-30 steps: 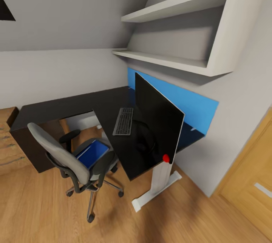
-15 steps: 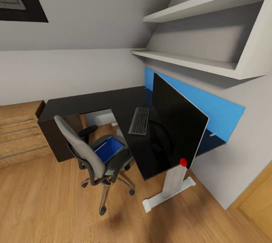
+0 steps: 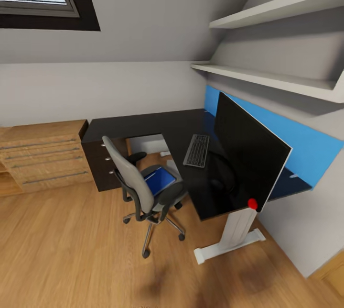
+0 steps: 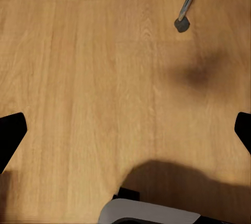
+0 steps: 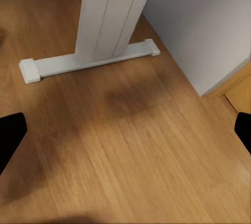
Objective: In the bedroom, organize the workspace by keeping the computer under the desk, ensuring the monitor is on the desk, placing the keyboard on the desk next to the monitor, placing the mouse on the desk next to the keyboard, moving the folder from the swivel chair onto the desk next to the mouse, stacking the notebook on top of the folder with the pen on top of the notebook, and positioning the swivel chair next to the desk.
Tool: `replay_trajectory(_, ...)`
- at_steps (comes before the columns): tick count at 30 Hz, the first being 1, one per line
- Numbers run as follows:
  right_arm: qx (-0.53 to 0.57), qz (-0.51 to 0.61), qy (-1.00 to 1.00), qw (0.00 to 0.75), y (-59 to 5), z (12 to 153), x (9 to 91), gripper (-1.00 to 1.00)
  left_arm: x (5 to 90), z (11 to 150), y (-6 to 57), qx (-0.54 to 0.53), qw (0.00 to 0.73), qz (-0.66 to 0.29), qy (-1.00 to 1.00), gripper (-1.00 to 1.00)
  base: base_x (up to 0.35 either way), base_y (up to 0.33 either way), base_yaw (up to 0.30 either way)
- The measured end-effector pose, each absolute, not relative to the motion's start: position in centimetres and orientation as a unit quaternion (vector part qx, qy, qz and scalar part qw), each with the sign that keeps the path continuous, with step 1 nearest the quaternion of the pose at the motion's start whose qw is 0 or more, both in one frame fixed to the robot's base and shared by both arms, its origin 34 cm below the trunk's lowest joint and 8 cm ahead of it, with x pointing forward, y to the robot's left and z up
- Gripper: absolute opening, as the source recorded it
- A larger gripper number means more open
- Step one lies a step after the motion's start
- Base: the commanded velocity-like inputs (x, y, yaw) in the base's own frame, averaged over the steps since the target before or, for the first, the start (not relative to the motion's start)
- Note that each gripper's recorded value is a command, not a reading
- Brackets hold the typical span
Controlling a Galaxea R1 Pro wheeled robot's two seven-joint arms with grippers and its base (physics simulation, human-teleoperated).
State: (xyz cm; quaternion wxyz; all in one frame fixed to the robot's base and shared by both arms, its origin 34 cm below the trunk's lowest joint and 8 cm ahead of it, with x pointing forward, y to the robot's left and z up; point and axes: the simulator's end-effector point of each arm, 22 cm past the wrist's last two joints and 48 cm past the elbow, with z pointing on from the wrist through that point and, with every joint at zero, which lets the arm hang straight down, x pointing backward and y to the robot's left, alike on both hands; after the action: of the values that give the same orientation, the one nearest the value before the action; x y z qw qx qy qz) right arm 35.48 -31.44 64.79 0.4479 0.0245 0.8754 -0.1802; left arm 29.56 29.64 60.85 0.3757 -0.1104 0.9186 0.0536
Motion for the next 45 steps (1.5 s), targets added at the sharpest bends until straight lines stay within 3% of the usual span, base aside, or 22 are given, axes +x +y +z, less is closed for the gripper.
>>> replay_trajectory(26,0.023,-0.182,0.875,0.447,-31.7,64.0,35.5,1.0,29.8,60.0,27.7,-0.123,0.374,0.048,0.918,1.0,-0.001,-0.065,0.274)
replay_trajectory(31,0.024,-0.182,0.875,0.449,-31.7,63.5,35.7,1.0,29.3,59.6,30.0,-0.144,0.368,0.1,0.913,1.0,0.0,0.0,0.062)
replay_trajectory(40,0.024,-0.182,0.875,0.449,-31.7,62.3,35.9,1.0,31.0,58.9,31.0,-0.151,0.381,0.111,0.905,1.0,0.0,0.0,0.004)
replay_trajectory(45,0.024,-0.182,0.874,0.45,-31.7,61.6,35.9,1.0,30.7,57.2,31.2,-0.157,0.343,0.121,0.918,1.0,0.0,0.0,0.0)
